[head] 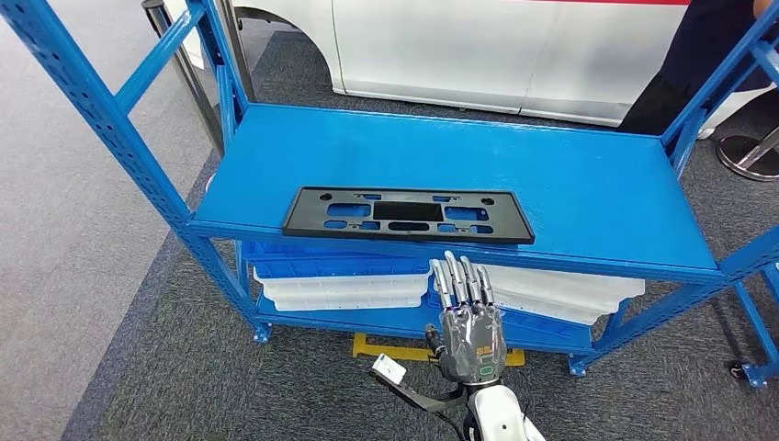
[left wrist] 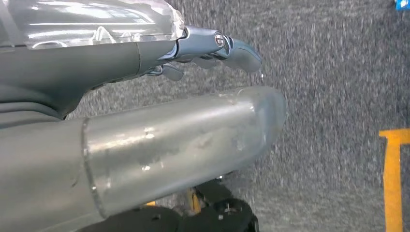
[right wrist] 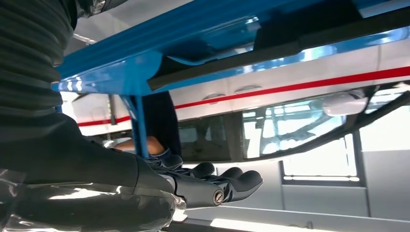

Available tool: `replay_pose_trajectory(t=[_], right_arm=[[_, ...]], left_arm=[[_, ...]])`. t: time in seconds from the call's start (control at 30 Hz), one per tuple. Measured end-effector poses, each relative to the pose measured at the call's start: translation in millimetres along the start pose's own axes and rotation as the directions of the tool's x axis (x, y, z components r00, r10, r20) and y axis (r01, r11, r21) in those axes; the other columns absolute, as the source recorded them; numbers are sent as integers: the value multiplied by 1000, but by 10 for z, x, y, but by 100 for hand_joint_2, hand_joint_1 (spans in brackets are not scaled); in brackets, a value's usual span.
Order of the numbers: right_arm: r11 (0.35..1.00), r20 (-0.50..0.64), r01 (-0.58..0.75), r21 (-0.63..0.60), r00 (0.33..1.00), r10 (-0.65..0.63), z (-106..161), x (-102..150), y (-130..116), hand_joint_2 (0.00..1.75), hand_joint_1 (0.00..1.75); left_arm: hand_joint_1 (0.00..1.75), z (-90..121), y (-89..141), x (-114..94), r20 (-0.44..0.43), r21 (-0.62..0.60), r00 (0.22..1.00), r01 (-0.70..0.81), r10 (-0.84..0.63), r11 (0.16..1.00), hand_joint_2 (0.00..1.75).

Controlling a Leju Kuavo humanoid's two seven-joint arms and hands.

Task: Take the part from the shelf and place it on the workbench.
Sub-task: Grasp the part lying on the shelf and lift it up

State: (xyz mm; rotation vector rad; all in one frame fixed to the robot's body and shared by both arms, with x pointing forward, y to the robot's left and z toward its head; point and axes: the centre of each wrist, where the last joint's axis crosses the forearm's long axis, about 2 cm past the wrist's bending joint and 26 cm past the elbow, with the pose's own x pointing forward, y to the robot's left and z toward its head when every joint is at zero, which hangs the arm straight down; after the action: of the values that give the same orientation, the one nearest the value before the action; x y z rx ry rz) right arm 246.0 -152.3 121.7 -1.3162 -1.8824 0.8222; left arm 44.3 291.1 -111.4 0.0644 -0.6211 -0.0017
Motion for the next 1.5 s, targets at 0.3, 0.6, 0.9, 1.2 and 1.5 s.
replay_pose_trajectory(t=[0.3, 0.6, 0.9, 1.2, 1.5], right_arm=[[1000, 45, 17, 3, 999, -17, -6, 72, 10, 175, 0], [999, 67, 35, 23, 997, -37, 18, 159, 45, 175, 0], [999, 88, 36, 29, 995, -38, 2, 170, 71, 175, 0], [996, 106, 51, 67, 993, -58, 28, 172, 147, 175, 0], [992, 73, 68, 111, 994, -76, 37, 87, 248, 175, 0]], left_arm=[[0, -12, 20, 18, -12, 6, 1000, -9, 9, 1000, 0], [0, 2, 60, -10, -34, 15, 999, -9, 10, 1000, 0], [0, -2, 66, -5, -41, 21, 999, -7, 8, 1000, 0], [0, -9, 74, 7, -46, 16, 999, -12, 12, 1000, 0], [0, -9, 110, 4, -59, 26, 998, -5, 6, 1000, 0]])
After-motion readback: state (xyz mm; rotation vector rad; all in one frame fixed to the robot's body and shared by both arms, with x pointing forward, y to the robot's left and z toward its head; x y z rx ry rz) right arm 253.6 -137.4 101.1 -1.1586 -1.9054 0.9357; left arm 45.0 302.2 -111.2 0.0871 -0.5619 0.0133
